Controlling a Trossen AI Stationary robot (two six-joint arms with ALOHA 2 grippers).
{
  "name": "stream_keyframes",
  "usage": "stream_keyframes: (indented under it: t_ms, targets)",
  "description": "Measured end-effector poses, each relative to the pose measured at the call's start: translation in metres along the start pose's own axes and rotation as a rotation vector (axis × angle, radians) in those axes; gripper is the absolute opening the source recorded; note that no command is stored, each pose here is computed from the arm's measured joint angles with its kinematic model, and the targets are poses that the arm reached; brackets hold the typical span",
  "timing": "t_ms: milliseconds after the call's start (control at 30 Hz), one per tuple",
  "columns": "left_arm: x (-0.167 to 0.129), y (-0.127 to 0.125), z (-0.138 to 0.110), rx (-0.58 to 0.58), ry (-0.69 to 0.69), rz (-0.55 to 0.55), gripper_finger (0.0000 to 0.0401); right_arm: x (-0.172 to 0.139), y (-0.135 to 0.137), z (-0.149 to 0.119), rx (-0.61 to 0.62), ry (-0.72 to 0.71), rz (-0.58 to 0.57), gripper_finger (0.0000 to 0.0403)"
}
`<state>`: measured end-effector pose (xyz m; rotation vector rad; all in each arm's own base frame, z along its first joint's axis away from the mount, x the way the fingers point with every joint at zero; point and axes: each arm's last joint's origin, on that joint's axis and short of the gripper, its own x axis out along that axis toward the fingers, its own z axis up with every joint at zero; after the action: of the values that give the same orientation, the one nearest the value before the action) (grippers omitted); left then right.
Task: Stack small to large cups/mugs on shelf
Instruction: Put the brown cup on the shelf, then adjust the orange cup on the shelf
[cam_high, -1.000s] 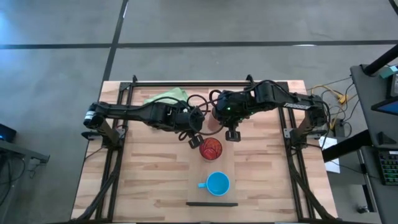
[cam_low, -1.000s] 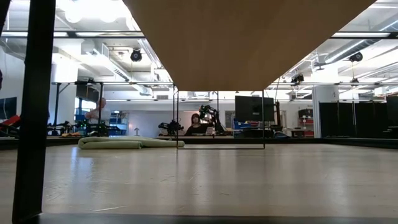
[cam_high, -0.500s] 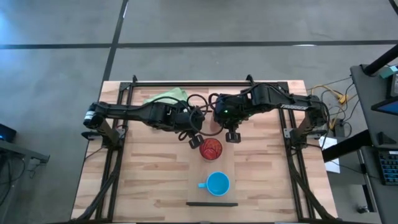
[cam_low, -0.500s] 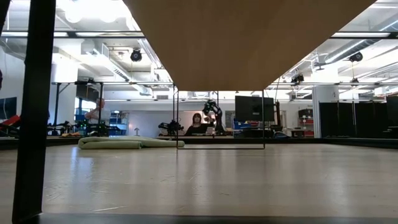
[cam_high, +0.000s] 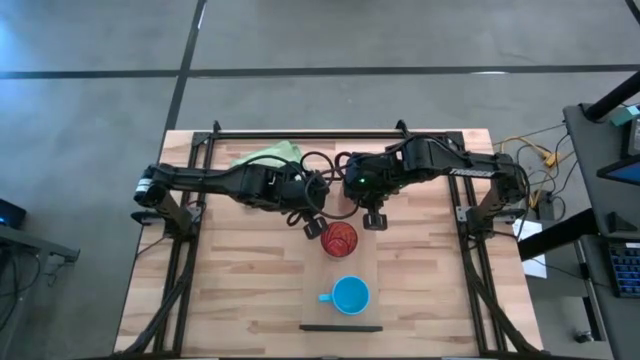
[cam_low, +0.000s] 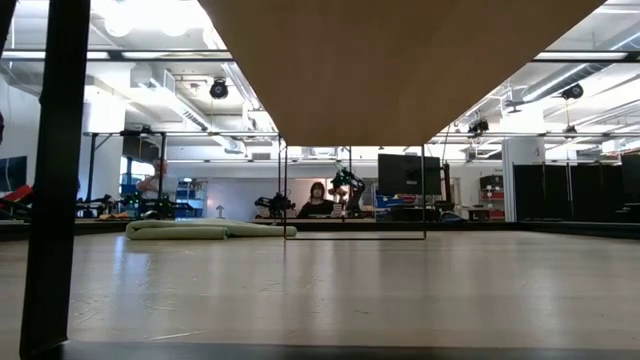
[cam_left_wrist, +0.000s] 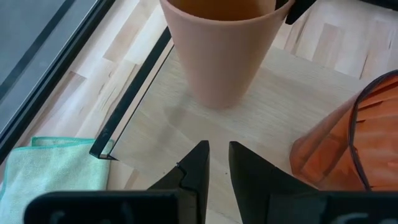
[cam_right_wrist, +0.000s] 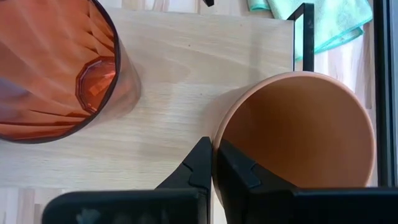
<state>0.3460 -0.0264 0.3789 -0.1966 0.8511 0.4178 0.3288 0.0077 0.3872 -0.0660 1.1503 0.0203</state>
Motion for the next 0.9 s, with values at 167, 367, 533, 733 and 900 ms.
stream_keyframes:
  t_ms: [167,367,533,733,900]
  targets:
    - [0.0,0.0,0.0,0.0,0.0,-0.003,0.0047,-0.001,0.0,0.001,-0.021,-0.006,-0.001,0.0032]
    - [0.0,0.0,0.0,-0.001,-0.001,-0.003,0.0047,-0.001,0.0,0.002,-0.023,-0.023,-0.012,0.0078]
    - [0.0,0.0,0.0,-0.001,0.0,-0.003,0.0047,-0.002,-0.002,0.002,-0.024,-0.023,-0.057,0.0101]
    - [0.0,0.0,0.0,-0.001,0.008,-0.02,0.0047,-0.003,-0.001,0.003,0.0,-0.032,-0.055,0.0101]
    - [0.0,-0.003,-0.001,-0.026,0.045,-0.093,0.0047,-0.016,0.003,0.006,0.092,-0.077,-0.033,0.0089]
